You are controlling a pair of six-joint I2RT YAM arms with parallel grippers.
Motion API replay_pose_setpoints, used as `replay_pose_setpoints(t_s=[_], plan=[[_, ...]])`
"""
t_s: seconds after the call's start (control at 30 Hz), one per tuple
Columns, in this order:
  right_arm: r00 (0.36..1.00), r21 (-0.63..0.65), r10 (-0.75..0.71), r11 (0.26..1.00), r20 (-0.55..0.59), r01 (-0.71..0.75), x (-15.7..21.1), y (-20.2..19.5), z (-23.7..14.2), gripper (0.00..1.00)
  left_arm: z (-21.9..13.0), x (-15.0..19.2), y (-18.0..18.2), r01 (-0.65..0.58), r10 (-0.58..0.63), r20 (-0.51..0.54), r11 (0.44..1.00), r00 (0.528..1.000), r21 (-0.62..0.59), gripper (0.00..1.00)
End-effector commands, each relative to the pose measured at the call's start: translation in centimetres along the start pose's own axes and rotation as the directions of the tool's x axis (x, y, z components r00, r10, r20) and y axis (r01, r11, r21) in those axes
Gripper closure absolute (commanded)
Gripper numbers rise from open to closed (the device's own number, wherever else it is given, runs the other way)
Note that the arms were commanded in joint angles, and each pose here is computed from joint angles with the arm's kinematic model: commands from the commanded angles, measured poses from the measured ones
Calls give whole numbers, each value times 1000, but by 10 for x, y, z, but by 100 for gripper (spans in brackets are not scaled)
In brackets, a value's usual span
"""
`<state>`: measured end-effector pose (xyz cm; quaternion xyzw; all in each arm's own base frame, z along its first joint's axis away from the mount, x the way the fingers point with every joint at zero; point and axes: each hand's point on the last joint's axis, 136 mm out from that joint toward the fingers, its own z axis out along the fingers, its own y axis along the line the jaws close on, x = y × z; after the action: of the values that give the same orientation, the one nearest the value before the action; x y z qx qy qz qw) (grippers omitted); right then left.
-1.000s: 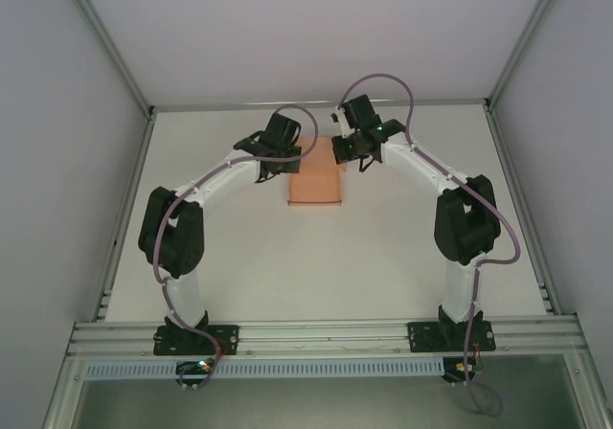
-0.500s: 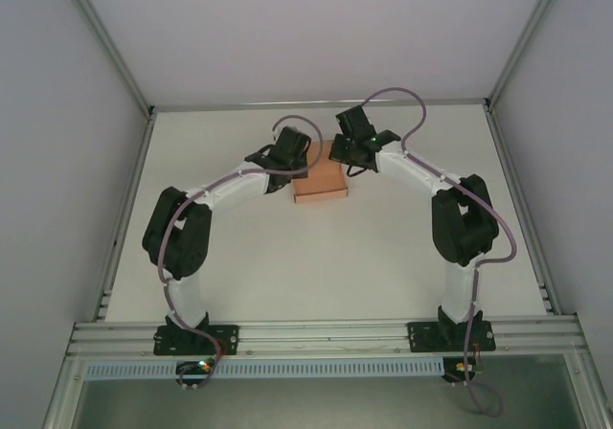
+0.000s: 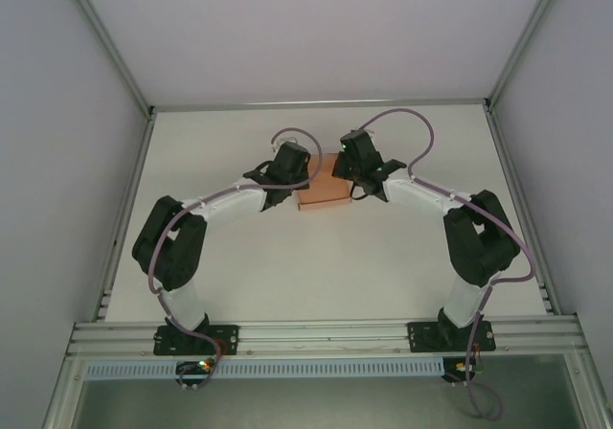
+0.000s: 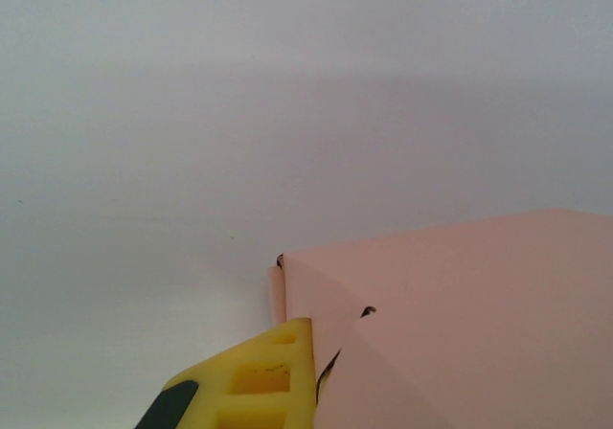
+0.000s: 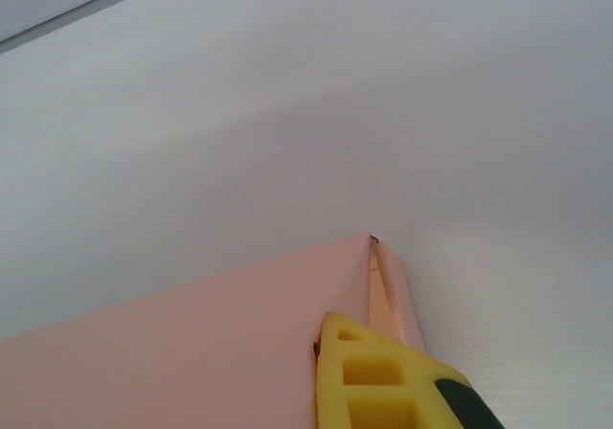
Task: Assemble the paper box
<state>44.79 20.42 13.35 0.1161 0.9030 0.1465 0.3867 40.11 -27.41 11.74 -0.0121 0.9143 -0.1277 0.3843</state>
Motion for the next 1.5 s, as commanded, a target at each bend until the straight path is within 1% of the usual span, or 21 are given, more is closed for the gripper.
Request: replay_pose_setpoints(t_s=[0.0,0.1,0.3,0.4,0.43,0.5,0.57,0.67,0.77,0.83,0.9,1.03,1.1,1.17,1.2,1.23,1.4,1.47], plan=[[997,20,-22,1000,-73,23,27,-7,5,100,-1,19,-10,79,-75,-86,995,994,55,100],[996,24,-40,999,-76,42,28,-6,5,100,-7,9,-17,61,-59,-62,997,996,44,100],[997,29,-41,999,-68,43,34,-4,1,100,-2,8,-31,64,-61,-61,996,996,55,99],[998,58,-20,998,-55,23,39,-9,0,100,4,13,-36,113,-108,-71,991,992,68,97],[999,64,-4,998,-49,7,41,-9,0,100,7,13,-36,153,-148,-67,985,987,75,97],[999,64,15,998,-52,-12,48,-8,2,100,7,7,-43,202,-198,-43,972,979,116,98],[998,67,12,998,-62,-8,51,-6,2,100,4,1,-49,219,-218,-25,964,976,153,97],[999,83,17,996,-49,-12,49,-10,-2,100,0,-1,-51,187,-188,-3,971,982,149,98],[1000,52,11,999,-21,-10,44,-6,-7,100,-4,6,-52,120,-122,3,982,993,147,97],[1000,41,-21,999,-11,22,43,-6,-10,100,-5,16,-47,74,-74,-7,988,997,138,92],[998,41,-61,997,1,61,44,-8,-11,100,-6,28,-37,75,-72,-27,990,997,121,90],[993,23,-113,993,14,113,51,-13,-12,100,-10,46,-36,79,-73,-40,979,997,186,90],[990,10,-136,991,20,136,54,-15,-14,100,-12,53,-32,75,-66,-54,980,996,187,89],[985,6,-169,986,39,168,55,-17,-19,100,-17,59,-26,59,-50,-59,984,997,169,84],[981,1,-188,982,45,188,56,-18,-21,100,-21,62,-24,45,-35,-62,985,997,166,83],[977,1,-209,978,50,209,58,-20,-23,100,-25,65,-22,30,-20,-60,986,998,162,81],[945,-1,-322,946,60,323,78,-31,-26,100,-45,77,-23,-51,61,-52,985,997,165,53],[931,7,-359,933,57,360,91,-39,-22,100,-51,80,-24,-65,76,-55,983,996,172,39]])
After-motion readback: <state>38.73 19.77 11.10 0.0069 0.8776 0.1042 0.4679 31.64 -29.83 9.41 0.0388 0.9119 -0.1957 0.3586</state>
